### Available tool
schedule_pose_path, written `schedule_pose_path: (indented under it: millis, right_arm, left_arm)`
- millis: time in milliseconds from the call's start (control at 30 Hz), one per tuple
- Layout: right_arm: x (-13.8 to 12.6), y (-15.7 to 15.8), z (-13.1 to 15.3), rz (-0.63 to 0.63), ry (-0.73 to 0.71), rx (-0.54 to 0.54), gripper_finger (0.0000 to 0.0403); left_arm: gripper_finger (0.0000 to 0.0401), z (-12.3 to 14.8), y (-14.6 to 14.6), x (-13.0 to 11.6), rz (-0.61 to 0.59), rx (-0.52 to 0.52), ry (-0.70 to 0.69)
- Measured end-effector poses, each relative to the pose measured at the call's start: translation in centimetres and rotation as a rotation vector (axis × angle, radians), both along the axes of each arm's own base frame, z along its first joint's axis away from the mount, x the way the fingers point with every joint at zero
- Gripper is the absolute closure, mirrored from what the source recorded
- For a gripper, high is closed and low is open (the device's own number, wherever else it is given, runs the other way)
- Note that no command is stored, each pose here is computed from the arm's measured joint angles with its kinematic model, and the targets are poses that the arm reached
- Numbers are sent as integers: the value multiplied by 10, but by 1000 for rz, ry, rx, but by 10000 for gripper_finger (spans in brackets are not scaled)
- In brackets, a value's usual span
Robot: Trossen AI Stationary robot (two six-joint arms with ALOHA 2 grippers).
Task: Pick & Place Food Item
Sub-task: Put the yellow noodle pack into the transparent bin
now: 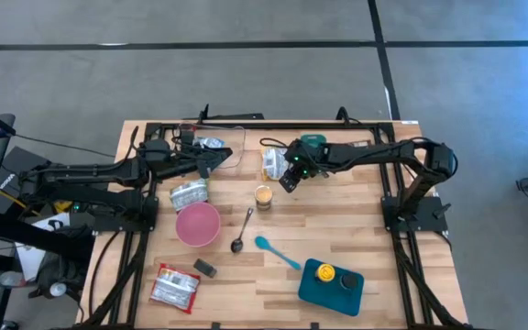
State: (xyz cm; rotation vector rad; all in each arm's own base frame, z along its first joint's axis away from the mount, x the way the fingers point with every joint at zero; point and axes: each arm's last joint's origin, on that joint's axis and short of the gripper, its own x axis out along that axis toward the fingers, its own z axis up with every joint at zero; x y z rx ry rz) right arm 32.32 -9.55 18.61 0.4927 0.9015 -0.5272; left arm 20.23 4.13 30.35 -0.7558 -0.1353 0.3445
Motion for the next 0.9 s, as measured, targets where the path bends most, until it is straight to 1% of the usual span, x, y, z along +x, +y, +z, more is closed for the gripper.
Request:
schedule_pose_path:
  millis: [100, 300, 367, 500, 733, 900]
  right_arm:
    - [3, -1, -5, -1, 0, 0, 210]
    - [6, -3, -40, -3, 124, 38, 219]
    - [11, -4, -44, -3, 127, 39, 225]
    - [17, -5, -44, 5, 125, 39, 238]
    - [28, -8, -25, 10, 86, 5, 257]
    - [26, -15, -23, -9, 103, 9, 271]
  left_arm:
    - [284, 0, 0, 0, 0, 0, 0]
    - [284, 0, 0, 0, 0, 0, 0]
    - [284, 0, 0, 0, 0, 0, 0]
    - [284, 0, 0, 0, 0, 0, 0]
    - [284, 0, 0, 0, 0, 0, -1]
    - [284, 0, 0, 0, 0, 0, 0]
